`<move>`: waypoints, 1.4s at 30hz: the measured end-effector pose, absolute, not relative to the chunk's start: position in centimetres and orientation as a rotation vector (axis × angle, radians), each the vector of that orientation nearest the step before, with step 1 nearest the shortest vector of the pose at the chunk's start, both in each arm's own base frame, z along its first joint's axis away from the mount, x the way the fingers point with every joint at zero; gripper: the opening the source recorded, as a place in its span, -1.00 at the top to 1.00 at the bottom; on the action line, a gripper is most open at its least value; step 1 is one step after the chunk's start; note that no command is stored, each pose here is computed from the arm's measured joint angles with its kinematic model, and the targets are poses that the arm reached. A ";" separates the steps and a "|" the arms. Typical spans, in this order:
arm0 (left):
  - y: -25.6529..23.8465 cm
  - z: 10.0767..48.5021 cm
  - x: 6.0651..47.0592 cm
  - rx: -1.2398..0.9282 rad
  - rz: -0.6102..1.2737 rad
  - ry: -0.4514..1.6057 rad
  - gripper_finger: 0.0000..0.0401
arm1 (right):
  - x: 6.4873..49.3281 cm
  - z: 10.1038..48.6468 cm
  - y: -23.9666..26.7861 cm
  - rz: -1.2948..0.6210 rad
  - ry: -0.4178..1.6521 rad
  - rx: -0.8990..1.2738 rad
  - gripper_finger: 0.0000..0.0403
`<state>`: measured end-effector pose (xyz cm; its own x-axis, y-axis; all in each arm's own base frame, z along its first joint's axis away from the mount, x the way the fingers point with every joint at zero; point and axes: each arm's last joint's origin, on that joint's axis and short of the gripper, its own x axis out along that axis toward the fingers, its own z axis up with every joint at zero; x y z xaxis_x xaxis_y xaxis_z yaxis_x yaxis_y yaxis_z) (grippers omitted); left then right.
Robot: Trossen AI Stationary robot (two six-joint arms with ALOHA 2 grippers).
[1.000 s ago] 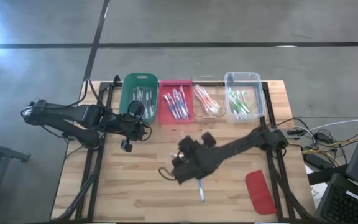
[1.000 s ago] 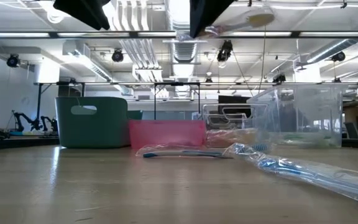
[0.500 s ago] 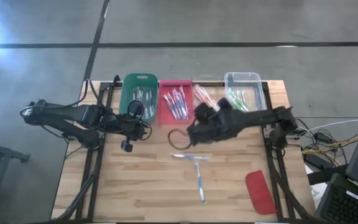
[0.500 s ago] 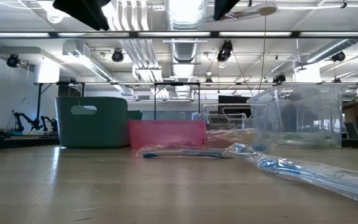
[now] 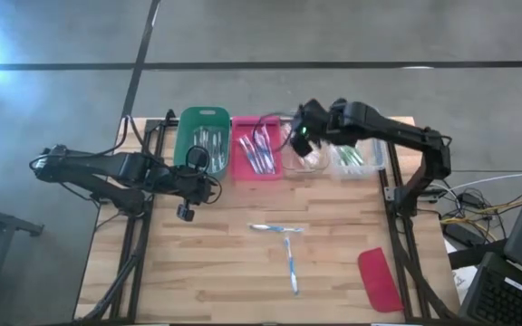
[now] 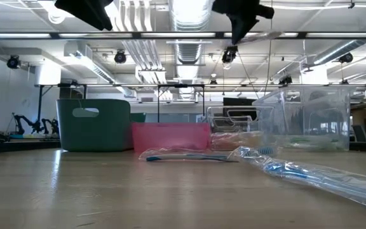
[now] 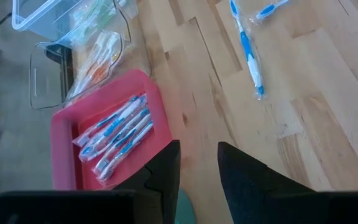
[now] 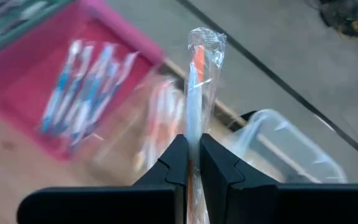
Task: Pick & Place Toothbrushes
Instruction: Put the orange toothbrush into the transparent bin
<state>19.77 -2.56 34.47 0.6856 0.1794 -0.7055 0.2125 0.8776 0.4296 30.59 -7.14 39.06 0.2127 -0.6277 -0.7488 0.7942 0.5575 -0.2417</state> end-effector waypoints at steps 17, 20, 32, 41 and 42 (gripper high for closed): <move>-2.5 34.8 20.1 0.508 0.015 0.780 0.44 | 29.8 35.9 -16.2 -0.972 0.955 0.224 0.93; -2.6 34.9 20.2 0.508 0.016 0.765 0.44 | 29.8 34.8 -17.2 -0.941 0.950 0.244 0.93; -2.6 35.1 20.4 0.509 0.018 0.741 0.44 | 29.9 29.9 -19.7 -0.867 0.877 0.331 0.93; -2.5 35.3 20.5 0.521 0.067 0.724 0.44 | 30.3 27.6 -19.8 -0.865 0.818 0.355 0.93; -2.5 35.3 20.5 0.519 0.068 0.722 0.44 | 30.2 27.4 -19.8 -0.869 0.818 0.363 0.93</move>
